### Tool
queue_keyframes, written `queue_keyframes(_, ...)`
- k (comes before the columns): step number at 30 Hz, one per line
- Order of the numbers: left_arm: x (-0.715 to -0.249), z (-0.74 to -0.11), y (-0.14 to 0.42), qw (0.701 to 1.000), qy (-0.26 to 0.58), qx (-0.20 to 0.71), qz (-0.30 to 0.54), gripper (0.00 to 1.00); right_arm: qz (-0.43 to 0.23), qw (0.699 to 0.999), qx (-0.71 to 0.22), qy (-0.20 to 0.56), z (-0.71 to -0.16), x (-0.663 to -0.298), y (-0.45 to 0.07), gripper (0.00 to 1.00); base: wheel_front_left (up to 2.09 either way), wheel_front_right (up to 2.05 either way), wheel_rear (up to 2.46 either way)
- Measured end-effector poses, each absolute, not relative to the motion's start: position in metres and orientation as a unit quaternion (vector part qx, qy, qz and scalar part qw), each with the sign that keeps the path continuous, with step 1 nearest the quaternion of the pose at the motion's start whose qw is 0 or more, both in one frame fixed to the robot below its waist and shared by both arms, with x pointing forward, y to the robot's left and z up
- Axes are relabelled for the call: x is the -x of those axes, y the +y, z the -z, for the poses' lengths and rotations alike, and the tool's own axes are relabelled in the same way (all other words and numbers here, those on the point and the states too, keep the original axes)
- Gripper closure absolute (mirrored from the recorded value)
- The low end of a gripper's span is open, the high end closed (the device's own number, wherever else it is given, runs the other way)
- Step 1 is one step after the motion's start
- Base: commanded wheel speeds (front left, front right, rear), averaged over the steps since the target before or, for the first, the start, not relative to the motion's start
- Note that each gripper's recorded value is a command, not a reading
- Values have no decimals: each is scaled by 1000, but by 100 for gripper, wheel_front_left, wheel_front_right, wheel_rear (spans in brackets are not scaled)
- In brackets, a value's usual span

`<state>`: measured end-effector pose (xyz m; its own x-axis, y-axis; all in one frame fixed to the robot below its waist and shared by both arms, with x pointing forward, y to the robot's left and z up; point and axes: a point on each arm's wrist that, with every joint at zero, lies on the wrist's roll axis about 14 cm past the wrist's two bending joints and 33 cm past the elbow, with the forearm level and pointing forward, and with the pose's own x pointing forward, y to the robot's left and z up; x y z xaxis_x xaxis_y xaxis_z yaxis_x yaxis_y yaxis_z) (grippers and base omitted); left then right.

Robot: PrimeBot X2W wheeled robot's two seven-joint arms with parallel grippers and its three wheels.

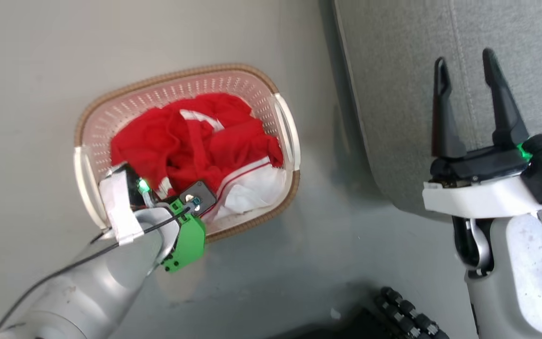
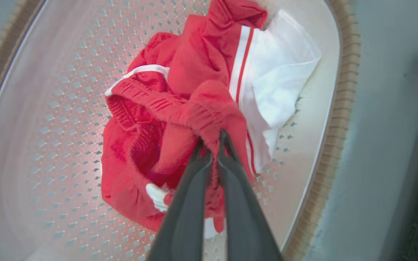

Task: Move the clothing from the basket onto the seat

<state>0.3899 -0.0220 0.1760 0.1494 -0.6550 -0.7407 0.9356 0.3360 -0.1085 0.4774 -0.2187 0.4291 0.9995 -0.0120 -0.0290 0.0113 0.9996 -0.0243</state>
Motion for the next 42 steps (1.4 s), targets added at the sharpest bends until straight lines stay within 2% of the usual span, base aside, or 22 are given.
queue_keyframes(9, -397, -252, -23, 833, 301, -124, 447, 100, -8, 1000, -2, 0, -460, -443, -203, 0, 0, 0, 0)
queue_keyframes(11, -411, -295, -37, 870, 240, -94, 420, 100, -9, 1000, -7, -4, -468, -431, -199, 0, 0, 0, 0)
queue_keyframes(13, -415, -330, -40, 893, 193, -73, 400, 100, -15, 1000, -10, -7, -473, -420, -194, 0, 0, 0, 0)
queue_keyframes(18, -397, -387, -22, 930, 128, -37, 343, 100, -28, 999, -21, -12, -485, -390, -182, 0, 0, 0, 0)
queue_keyframes(26, -387, -480, -2, 958, 15, 23, 286, 100, -58, 996, -25, -58, -517, -359, -161, 0, 0, 0, 0)
queue_keyframes(36, -372, -570, 8, 955, -116, 39, 270, 100, -88, 991, -24, -102, -545, -337, -141, 0, 0, 0, 0)
queue_keyframes(42, -366, -589, 8, 949, -144, 41, 277, 100, -107, 988, -25, -107, -548, -334, -129, 0, 0, 0, 0)
